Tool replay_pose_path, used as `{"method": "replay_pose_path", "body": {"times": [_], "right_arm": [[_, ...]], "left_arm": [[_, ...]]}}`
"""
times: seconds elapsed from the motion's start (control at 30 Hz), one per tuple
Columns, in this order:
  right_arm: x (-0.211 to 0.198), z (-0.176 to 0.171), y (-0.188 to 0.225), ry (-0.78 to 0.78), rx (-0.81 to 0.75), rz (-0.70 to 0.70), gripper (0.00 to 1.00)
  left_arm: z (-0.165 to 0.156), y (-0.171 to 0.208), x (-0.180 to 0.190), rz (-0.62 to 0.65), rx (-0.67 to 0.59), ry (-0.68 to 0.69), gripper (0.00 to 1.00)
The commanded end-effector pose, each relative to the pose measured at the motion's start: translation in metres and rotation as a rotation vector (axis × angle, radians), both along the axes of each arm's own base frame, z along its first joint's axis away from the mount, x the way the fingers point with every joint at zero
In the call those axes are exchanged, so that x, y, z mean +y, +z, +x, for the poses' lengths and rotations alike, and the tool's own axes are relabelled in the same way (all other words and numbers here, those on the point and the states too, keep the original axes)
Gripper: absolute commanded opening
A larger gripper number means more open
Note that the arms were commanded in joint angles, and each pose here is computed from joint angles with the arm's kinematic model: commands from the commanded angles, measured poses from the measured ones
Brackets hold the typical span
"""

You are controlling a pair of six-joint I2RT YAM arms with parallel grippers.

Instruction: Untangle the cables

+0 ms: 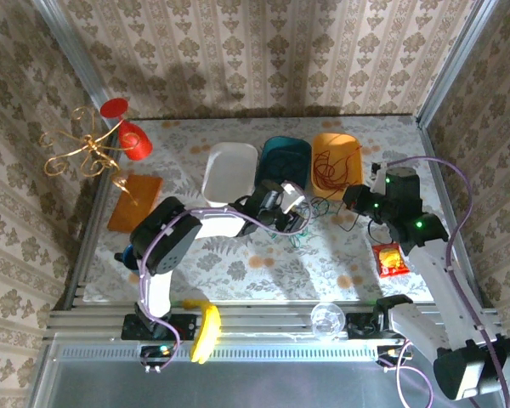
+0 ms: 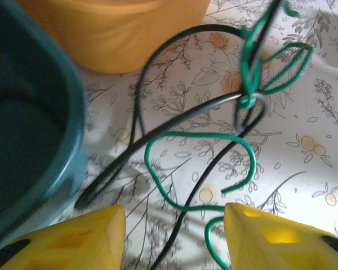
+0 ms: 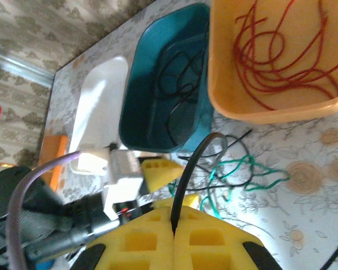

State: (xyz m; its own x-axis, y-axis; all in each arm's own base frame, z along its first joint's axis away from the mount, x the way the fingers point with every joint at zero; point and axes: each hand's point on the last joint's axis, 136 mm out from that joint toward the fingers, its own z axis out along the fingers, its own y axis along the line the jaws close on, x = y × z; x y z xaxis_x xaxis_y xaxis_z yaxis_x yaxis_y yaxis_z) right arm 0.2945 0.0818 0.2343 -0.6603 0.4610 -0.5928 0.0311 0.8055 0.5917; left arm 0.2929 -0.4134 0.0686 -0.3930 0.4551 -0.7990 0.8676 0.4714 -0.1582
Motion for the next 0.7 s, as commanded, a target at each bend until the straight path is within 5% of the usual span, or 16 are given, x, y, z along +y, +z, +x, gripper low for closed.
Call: {"method": "replay_pose_path", "body": {"times": [0.0, 0.3, 0.43, 0.67], "right_arm": [[-0.024, 0.0, 0.012, -0.128, -0.016, -0.034, 0.0], [-0.018, 0.006, 0.014, -0.092, -0.016, 0.037, 0.0], [0.003, 0.008, 0.017, 0.02, -0.016, 0.101, 0.0], [0.017, 0.007, 0.02, 0.098, -0.012, 0.15, 0.0]], "left_arm": [[-0.003, 0.012, 0.014, -0.054, 0.038, 0.044, 0.0], [-0.032, -0.015, 0.052, 0.04, 0.084, 0.057, 0.0], [-0.039, -0.003, 0.042, 0.052, 0.012, 0.008, 0.36], [-0.038, 0.035, -0.002, 0.043, -0.168, -0.103, 0.5]]}}
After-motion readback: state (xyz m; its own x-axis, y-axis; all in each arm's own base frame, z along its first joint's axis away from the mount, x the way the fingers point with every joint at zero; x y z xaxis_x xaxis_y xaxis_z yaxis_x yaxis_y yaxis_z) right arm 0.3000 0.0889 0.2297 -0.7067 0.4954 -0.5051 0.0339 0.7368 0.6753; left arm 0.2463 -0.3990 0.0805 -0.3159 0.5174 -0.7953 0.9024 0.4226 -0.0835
